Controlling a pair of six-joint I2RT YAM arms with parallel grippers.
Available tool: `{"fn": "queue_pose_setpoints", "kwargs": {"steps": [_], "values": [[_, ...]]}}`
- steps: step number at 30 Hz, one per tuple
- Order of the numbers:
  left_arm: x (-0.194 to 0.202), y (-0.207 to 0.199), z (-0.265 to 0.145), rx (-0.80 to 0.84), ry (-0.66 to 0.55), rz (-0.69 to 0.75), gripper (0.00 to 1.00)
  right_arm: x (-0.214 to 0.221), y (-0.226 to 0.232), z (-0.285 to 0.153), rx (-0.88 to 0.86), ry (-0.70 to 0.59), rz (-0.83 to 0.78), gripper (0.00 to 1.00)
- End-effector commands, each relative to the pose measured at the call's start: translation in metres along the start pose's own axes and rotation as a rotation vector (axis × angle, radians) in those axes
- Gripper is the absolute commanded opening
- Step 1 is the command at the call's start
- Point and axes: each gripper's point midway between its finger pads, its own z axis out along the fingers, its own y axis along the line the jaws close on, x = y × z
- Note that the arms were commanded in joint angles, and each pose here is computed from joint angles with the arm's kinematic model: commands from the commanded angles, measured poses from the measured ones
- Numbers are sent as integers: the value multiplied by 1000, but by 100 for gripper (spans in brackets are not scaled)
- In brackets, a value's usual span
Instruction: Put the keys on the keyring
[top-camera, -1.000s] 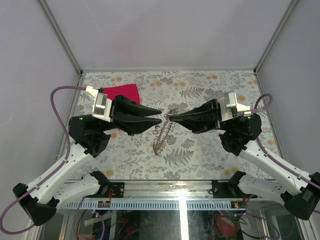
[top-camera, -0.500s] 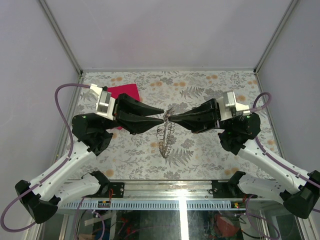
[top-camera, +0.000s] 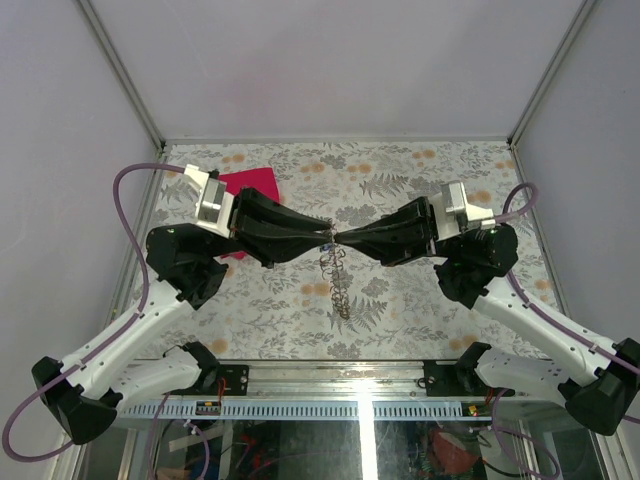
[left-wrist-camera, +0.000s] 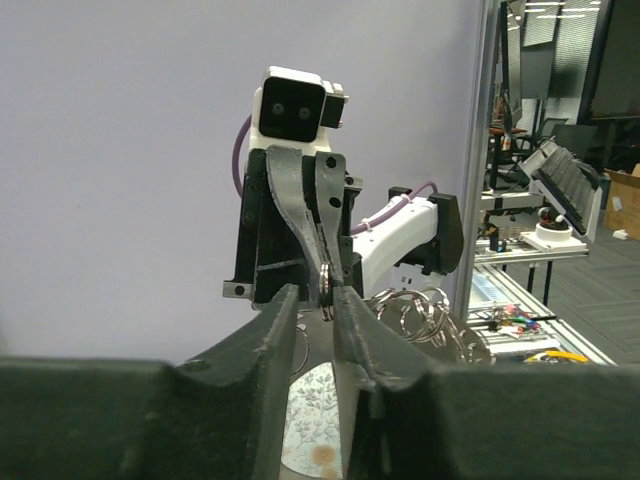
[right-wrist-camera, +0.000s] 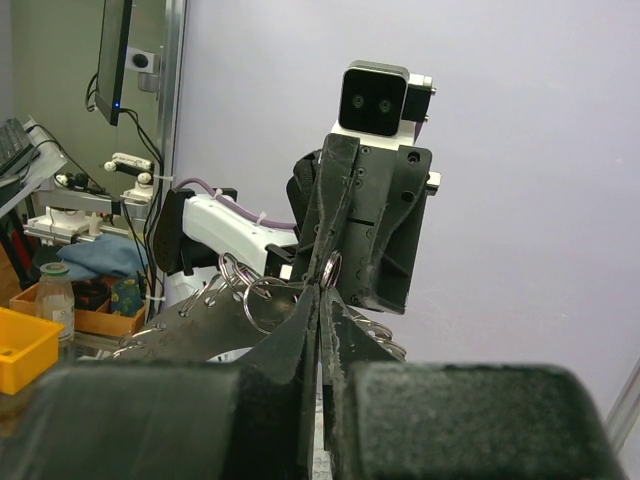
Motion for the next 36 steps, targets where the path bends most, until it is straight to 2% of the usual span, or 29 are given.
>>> {"fn": "queue_pose_setpoints", "kwargs": {"steps": [1,4,5,8,13,16,21,25,36], "values": [[-19,-11,5,47,-37,55,17,-35,8,11,-43,-82,-81,0],[-18,-12,5,53,-23,54,2,-34,8,11,-43,-81,-80,0],[-17,-12,6,54,-18,55,0,-34,8,11,-42,-79,-79,0],[-14,-13,6,63,19,64,0,-34,7,10,-38,-68,-86,0],[-4,-9,2,35,144,116,0,-23,7,2,-3,35,-120,23],[1,-6,-4,15,228,164,0,-14,6,-8,37,121,-142,30],[10,-3,-12,10,349,233,0,4,5,-25,77,284,-168,36],[13,-2,-17,21,384,304,0,13,2,-37,119,342,-192,37],[22,21,-22,-14,412,462,0,22,-12,-51,197,387,-264,33]]}}
